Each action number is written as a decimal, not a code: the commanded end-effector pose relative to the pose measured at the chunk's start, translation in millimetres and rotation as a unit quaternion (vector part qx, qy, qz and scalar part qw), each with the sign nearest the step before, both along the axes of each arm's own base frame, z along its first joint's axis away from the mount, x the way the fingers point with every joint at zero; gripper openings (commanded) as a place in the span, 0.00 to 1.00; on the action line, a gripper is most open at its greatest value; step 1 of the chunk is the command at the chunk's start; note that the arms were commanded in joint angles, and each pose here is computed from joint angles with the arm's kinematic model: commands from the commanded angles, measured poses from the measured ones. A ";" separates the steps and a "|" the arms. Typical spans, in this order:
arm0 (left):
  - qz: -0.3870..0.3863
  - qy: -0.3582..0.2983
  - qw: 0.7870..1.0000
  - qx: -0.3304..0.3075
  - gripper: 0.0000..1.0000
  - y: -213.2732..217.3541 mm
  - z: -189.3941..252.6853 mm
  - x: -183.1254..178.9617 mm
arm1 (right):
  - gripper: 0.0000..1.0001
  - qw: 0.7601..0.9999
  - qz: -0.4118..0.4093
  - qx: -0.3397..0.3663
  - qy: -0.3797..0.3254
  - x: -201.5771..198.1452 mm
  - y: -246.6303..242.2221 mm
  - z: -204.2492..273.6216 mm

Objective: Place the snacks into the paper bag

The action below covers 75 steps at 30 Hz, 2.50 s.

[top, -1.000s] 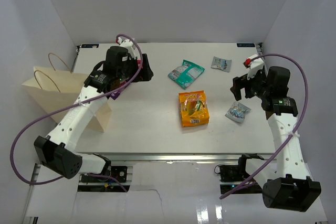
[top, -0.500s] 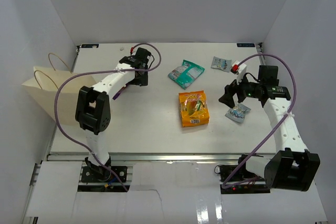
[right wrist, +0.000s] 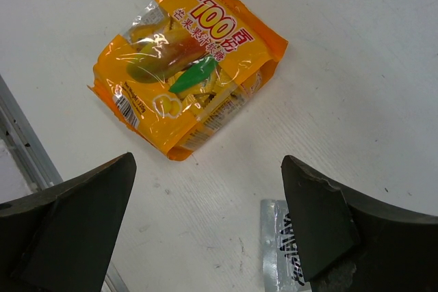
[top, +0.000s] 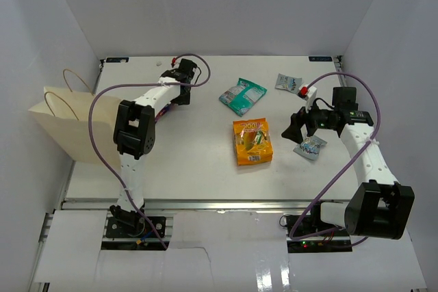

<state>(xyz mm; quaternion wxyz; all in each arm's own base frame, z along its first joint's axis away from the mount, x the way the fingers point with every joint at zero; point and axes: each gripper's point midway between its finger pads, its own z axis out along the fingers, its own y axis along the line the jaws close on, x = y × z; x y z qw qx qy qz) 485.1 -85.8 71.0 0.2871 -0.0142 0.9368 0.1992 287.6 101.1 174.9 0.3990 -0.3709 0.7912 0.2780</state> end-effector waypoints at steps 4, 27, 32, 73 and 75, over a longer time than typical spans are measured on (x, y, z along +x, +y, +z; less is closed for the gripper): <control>0.012 -0.025 1.000 -0.003 0.80 11.8 -0.7 16.6 | 0.93 1.000 0.006 0.006 -0.024 8.4 2.5 16.6; 0.019 0.019 1.000 0.004 0.52 22.2 -52.5 1.6 | 0.93 1.000 0.002 0.008 -0.019 6.2 2.7 18.6; -0.004 0.014 1.000 -0.021 0.30 13.0 -42.2 2.5 | 0.93 1.000 0.004 0.012 -0.016 3.5 3.9 17.7; -0.055 -0.544 0.768 -0.332 0.00 38.3 510.1 -220.2 | 0.92 0.998 0.025 0.042 -0.043 2.7 17.0 31.4; -0.039 -0.565 0.763 -0.310 0.00 54.3 524.7 -233.0 | 0.92 0.998 0.027 0.043 -0.044 3.1 17.5 31.5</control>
